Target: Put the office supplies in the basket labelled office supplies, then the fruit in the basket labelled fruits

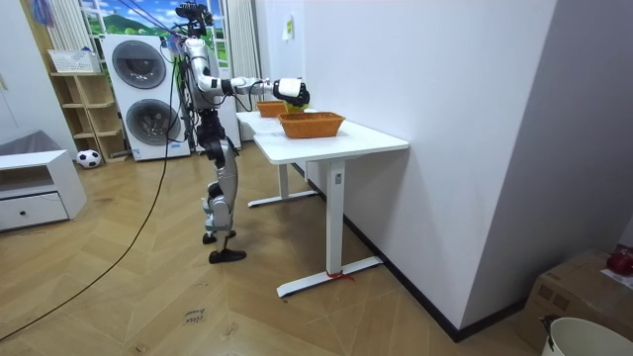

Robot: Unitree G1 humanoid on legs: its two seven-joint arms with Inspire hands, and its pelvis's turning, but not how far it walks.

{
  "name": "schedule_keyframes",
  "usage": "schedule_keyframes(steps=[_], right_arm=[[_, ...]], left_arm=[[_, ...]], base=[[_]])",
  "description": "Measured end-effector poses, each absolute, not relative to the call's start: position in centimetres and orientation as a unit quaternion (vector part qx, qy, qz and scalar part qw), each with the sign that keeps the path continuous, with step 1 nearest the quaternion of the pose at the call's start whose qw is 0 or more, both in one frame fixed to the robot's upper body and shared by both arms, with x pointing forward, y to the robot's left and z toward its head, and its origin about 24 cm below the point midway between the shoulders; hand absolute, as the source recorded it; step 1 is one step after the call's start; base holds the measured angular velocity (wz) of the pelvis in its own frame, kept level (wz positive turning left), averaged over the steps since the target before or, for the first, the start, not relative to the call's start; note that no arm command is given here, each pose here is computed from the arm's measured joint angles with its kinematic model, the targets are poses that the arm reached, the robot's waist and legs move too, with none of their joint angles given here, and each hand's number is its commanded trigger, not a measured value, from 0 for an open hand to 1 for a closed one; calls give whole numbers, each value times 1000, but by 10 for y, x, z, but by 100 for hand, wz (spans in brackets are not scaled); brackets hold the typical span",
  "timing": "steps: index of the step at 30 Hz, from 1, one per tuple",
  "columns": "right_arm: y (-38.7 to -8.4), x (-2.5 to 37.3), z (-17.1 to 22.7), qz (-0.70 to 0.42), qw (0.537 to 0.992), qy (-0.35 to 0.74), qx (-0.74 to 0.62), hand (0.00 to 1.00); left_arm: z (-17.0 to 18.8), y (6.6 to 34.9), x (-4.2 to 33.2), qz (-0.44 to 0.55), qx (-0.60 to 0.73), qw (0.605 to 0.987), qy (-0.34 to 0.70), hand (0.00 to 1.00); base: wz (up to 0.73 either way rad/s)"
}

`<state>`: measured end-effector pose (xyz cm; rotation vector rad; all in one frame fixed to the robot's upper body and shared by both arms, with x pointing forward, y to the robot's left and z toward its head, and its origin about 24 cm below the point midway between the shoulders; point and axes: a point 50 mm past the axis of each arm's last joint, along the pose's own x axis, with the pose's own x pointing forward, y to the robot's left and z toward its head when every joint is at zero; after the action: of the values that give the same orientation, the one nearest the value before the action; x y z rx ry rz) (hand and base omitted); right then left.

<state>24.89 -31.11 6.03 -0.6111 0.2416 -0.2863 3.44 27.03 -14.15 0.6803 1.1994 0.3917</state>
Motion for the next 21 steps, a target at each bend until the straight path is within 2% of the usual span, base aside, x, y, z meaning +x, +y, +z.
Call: schedule_keyframes(steps=[4,5,6,7,8,21], right_arm=[[-312,247,58,-135,930,127,-316,100],[-312,245,57,-133,929,131,-320,73],[-311,244,55,-129,927,136,-324,58],[-310,243,52,-123,926,141,-328,19],[-310,242,51,-120,926,145,-329,0],[-311,232,38,-99,916,178,-345,0]], left_arm=[[-141,271,38,181,312,757,544,0],[-141,270,38,180,312,757,545,0],[-141,270,36,180,312,756,546,0],[-141,270,36,180,312,756,546,0],[-141,270,37,180,312,757,545,0],[-142,270,31,179,313,752,551,0]], base=[[0],[0],[0],[0],[0],[-2]])
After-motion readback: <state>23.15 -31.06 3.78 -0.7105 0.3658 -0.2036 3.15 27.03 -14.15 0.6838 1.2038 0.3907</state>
